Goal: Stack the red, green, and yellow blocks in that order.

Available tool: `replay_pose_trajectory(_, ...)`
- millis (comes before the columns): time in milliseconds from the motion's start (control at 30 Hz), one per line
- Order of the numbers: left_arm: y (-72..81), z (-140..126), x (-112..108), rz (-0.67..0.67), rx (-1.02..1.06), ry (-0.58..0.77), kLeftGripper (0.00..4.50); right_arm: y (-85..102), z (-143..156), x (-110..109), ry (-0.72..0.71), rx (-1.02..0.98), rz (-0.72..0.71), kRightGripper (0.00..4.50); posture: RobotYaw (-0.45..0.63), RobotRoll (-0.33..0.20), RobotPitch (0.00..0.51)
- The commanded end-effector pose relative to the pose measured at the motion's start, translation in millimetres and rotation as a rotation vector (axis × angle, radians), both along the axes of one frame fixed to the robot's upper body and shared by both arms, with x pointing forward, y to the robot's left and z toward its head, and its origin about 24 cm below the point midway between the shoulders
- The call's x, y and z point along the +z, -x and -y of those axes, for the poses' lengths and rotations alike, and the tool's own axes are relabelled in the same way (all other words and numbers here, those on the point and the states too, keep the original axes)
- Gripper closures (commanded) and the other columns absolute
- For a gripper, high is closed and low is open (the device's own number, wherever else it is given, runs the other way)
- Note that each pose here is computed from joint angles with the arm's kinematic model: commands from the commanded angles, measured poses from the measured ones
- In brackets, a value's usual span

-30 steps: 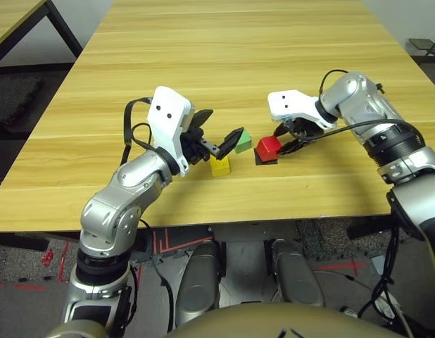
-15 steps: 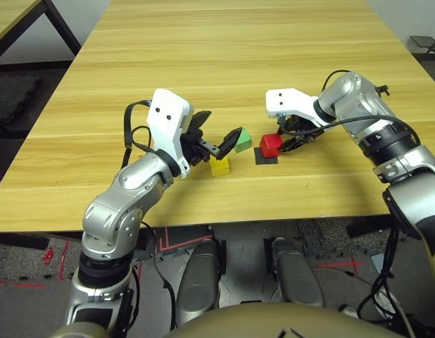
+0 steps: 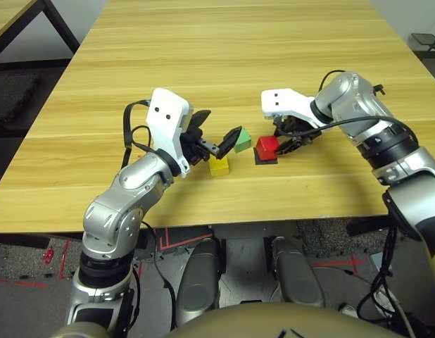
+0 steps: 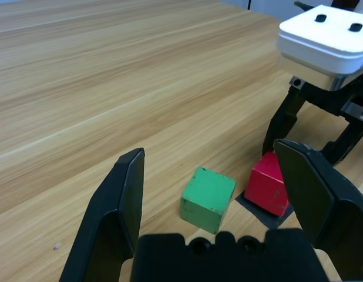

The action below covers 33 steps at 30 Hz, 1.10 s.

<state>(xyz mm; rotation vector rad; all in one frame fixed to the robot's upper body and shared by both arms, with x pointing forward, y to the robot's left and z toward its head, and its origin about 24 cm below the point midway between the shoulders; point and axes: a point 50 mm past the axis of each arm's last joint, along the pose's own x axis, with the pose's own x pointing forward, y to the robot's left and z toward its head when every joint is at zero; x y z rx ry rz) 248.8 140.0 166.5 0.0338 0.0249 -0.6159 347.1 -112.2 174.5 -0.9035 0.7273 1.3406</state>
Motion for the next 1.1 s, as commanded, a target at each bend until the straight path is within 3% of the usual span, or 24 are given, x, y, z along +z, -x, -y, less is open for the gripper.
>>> replay_pose_trajectory(33, 1.3, 0, -2, -0.001, 0.006, -0.003, 0.0, 4.2, 1, -5, 0.011, 0.011, -0.022, 1.62, 0.54, -0.286, 0.146)
replay_pose_trajectory(200, -1.7, 0, -2, -0.009, -0.012, -0.011, 0.0, 0.9, 2, -4, -0.079, -0.018, -0.01, 0.02, 0.52, -0.269, 0.136)
replay_pose_trajectory(300, -6.4, 0, -1, -0.018, -0.062, -0.037, 0.0, -9.3, 8, 8, -0.251, -0.07, 0.016, 0.02, 0.5, -0.257, 0.13)
replay_pose_trajectory(500, -20.0, -2, -4, -0.076, -0.237, -0.137, 0.0, -18.3, 63, 31, -0.692, -0.078, 0.008, 0.02, 0.42, -0.226, 0.111)
replay_pose_trajectory(733, -53.2, -6, -9, -0.122, -0.367, -0.27, 0.0, 1.5, 141, 9, -0.663, -0.189, 0.026, 0.02, 0.31, -0.187, 0.097)
replay_pose_trajectory(900, -68.6, 2, -18, -0.176, -0.412, -0.321, 0.0, 9.5, 161, 1, -0.708, -0.297, 0.068, 0.02, 0.24, -0.152, 0.089)
replay_pose_trajectory(1100, -74.4, 11, -25, -0.234, -0.438, -0.406, 0.0, 17.8, 164, -5, -0.75, -0.353, 0.086, 0.02, 0.19, -0.118, 0.092)
